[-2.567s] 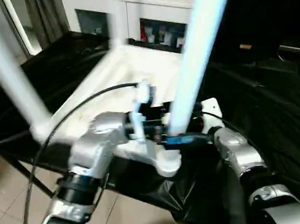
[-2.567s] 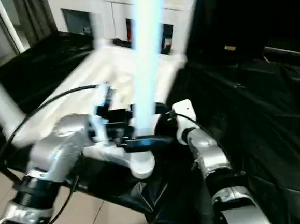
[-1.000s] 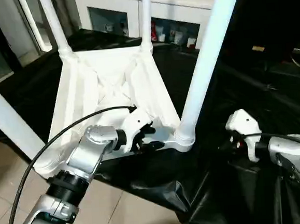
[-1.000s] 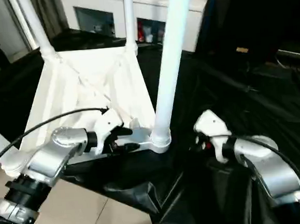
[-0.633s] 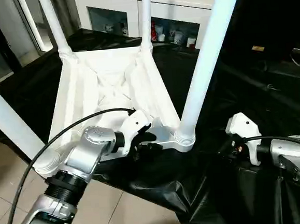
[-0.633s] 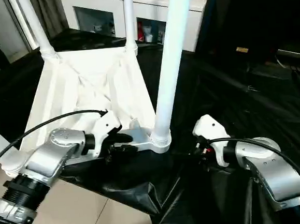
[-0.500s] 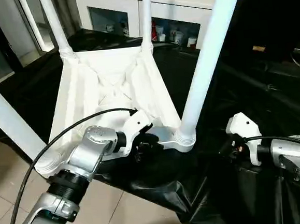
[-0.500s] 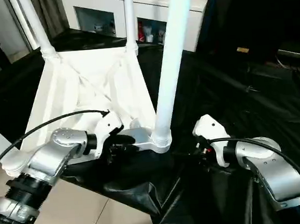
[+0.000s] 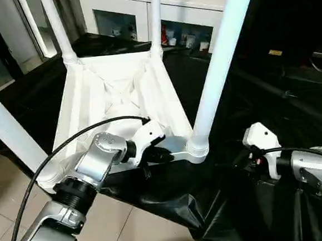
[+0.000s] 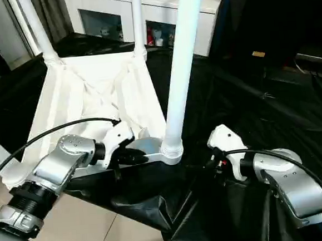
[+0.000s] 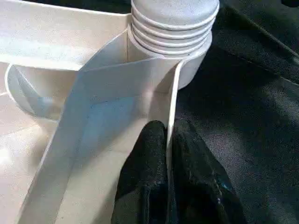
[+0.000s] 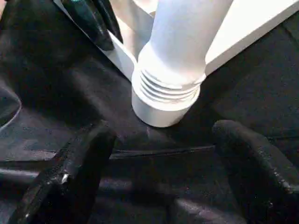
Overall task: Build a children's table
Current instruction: Rotate table base
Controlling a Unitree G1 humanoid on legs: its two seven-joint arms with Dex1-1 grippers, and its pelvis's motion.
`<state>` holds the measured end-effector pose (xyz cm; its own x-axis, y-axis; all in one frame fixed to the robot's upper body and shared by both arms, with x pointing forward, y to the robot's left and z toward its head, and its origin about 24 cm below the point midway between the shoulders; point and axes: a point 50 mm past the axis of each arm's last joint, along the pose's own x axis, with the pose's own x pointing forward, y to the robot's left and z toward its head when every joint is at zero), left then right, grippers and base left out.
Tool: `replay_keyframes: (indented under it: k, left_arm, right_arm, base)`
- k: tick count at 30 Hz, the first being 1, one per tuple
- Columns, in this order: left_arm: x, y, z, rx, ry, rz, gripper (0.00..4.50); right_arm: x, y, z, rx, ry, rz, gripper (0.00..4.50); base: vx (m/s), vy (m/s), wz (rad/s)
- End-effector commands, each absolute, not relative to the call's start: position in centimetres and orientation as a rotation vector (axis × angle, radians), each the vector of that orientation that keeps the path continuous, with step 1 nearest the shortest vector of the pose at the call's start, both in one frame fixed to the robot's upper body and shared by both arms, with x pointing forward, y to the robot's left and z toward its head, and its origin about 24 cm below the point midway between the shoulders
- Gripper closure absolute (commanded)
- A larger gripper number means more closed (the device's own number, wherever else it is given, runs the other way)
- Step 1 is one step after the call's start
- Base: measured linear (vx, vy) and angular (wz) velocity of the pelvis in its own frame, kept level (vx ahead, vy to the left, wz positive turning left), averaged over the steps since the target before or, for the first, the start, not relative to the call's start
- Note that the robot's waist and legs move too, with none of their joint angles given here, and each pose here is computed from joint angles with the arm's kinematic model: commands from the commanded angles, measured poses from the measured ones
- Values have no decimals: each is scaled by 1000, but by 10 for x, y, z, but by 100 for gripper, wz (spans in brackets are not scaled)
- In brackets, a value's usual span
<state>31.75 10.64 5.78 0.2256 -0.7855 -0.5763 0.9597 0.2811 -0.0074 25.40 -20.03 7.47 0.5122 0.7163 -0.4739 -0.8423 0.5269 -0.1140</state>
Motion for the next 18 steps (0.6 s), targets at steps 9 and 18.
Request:
replay_keyframes:
  k: [9, 18]
  left_arm:
    - [313, 115, 49, 377, 565, -1253, 449]
    - [305, 118, 51, 373, 549, -1338, 450]
  right_arm:
    - [255, -192, 78, -337, 373, 1003, 70]
    - [266, -174, 74, -281, 328, 994, 24]
  base:
    - [0, 0, 0]
    - [0, 0, 0]
